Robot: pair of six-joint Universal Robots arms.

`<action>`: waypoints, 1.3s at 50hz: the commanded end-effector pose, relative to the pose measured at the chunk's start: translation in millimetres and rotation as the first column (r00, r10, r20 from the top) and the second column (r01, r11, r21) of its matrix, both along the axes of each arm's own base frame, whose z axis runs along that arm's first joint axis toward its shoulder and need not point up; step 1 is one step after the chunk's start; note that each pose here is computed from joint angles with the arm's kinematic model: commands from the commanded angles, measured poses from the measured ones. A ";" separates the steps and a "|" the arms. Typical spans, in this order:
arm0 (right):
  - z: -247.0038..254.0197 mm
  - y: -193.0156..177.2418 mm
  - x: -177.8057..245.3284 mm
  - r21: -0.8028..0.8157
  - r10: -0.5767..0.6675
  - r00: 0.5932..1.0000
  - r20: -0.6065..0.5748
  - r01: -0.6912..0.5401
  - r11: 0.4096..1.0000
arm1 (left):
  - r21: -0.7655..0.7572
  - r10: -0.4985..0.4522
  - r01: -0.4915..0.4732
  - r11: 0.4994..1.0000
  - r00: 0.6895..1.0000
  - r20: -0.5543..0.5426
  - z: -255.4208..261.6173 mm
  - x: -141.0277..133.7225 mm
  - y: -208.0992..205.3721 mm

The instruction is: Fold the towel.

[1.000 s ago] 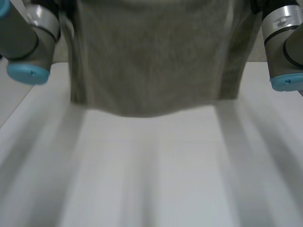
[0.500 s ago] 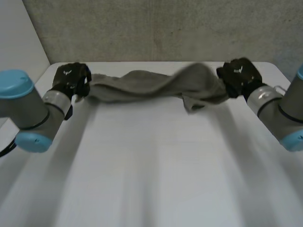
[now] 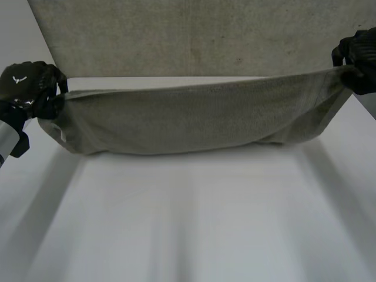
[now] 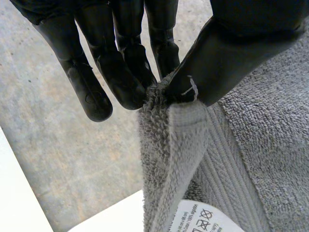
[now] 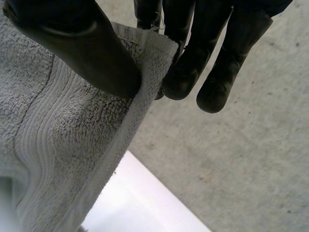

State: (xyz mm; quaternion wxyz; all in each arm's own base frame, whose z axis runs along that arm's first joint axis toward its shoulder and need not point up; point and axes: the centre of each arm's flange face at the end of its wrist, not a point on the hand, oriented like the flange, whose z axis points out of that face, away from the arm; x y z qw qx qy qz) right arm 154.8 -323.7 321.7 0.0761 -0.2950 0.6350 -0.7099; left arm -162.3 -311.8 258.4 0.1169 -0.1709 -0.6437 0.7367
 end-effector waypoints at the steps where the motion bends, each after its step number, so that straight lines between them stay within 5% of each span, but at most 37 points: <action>1: -22.4 -13.9 1.3 0.050 -0.022 0.999 -0.029 0.023 0.998 | 0.029 -0.006 0.006 1.000 1.000 0.002 -10.3 -2.5 -1.2; 13: -71.4 -27.2 24.0 0.116 -0.035 0.985 -0.167 0.055 0.992 | 0.028 -0.009 0.009 1.000 1.000 0.002 -11.8 -6.2 -31.5; 28: 12.8 20.3 23.0 0.132 -0.065 0.997 -0.043 0.070 0.989 | 0.062 -0.021 0.021 0.998 1.000 -0.009 49.8 -9.6 7.3; 34: -5.2 -8.9 41.0 0.170 -0.042 0.998 -0.056 0.051 0.984 | 0.097 -0.012 0.015 0.995 0.999 -0.031 44.9 -13.1 -14.6; 37: -23.4 -27.2 61.5 0.172 -0.047 0.994 -0.099 0.064 0.983 | 0.144 -0.023 0.026 0.989 0.999 -0.029 23.3 -38.1 -42.4; 41: -42.1 -51.0 72.9 0.118 -0.056 0.986 -0.156 0.075 0.990 | 0.126 -0.032 0.035 0.991 0.999 -0.024 13.1 -60.5 -68.2; 47: -21.7 -103.5 95.2 -0.231 -0.095 0.992 -0.086 0.073 0.970 | -0.096 -0.048 0.042 0.995 0.997 -0.060 43.6 -80.6 -127.1; 49: 19.1 -110.0 99.3 -0.429 -0.110 0.994 0.004 0.101 0.898 | -0.301 -0.048 0.010 0.953 0.992 -0.117 94.4 -84.1 -140.8; 52: 68.1 -101.5 96.4 -0.565 -0.079 0.990 0.119 0.133 0.814 | -0.393 -0.061 -0.002 0.920 0.987 -0.146 121.6 -88.6 -137.3; 54: 81.5 -95.5 95.6 -0.589 -0.043 0.988 0.151 0.125 0.798 | -0.505 -0.089 -0.040 0.862 0.970 -0.228 162.3 -92.4 -125.1; 58: 91.2 -87.9 94.7 -0.581 0.008 0.984 0.180 0.100 0.808 | -0.519 -0.143 -0.026 0.854 0.948 -0.284 177.5 -98.5 -112.0; 65: 34.7 -86.7 97.3 -0.402 0.041 0.993 0.106 0.005 0.916 | -0.320 -0.121 0.018 0.947 0.944 -0.306 117.3 -99.5 -115.7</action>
